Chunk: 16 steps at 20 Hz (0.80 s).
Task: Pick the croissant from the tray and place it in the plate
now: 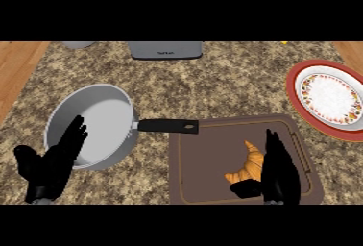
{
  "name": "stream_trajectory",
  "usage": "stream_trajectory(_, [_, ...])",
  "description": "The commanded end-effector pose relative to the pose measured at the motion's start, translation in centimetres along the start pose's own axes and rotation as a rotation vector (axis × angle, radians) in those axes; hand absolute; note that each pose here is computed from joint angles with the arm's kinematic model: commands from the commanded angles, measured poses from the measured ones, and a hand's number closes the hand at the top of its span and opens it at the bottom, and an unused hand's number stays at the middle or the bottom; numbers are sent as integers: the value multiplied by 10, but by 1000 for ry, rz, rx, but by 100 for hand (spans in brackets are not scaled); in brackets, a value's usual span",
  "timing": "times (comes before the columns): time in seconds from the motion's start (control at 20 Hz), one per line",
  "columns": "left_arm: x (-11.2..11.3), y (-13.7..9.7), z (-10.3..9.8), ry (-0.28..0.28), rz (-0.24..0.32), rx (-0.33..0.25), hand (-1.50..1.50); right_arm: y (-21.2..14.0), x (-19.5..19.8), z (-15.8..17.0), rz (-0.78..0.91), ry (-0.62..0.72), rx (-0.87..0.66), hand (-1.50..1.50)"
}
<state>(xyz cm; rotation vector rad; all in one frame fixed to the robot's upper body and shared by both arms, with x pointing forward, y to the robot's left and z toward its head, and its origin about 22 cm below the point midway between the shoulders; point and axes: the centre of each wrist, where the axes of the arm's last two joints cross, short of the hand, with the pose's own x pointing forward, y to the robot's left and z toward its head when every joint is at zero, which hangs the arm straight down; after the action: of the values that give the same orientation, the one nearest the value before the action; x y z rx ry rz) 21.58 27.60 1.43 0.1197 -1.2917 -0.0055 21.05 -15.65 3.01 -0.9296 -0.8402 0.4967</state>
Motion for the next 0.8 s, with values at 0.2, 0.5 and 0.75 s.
stream_trajectory(0.2, [-23,-41,-14,92,46,-75,0,16,-2,1,129,-31,87,150])
stream_trajectory(0.5, [-23,-27,-12,104,37,-78,0,30,8,-15,174,-22,25,150])
stream_trajectory(0.75, [-31,-31,-6,96,51,-71,0,18,1,-1,163,-99,-100,150])
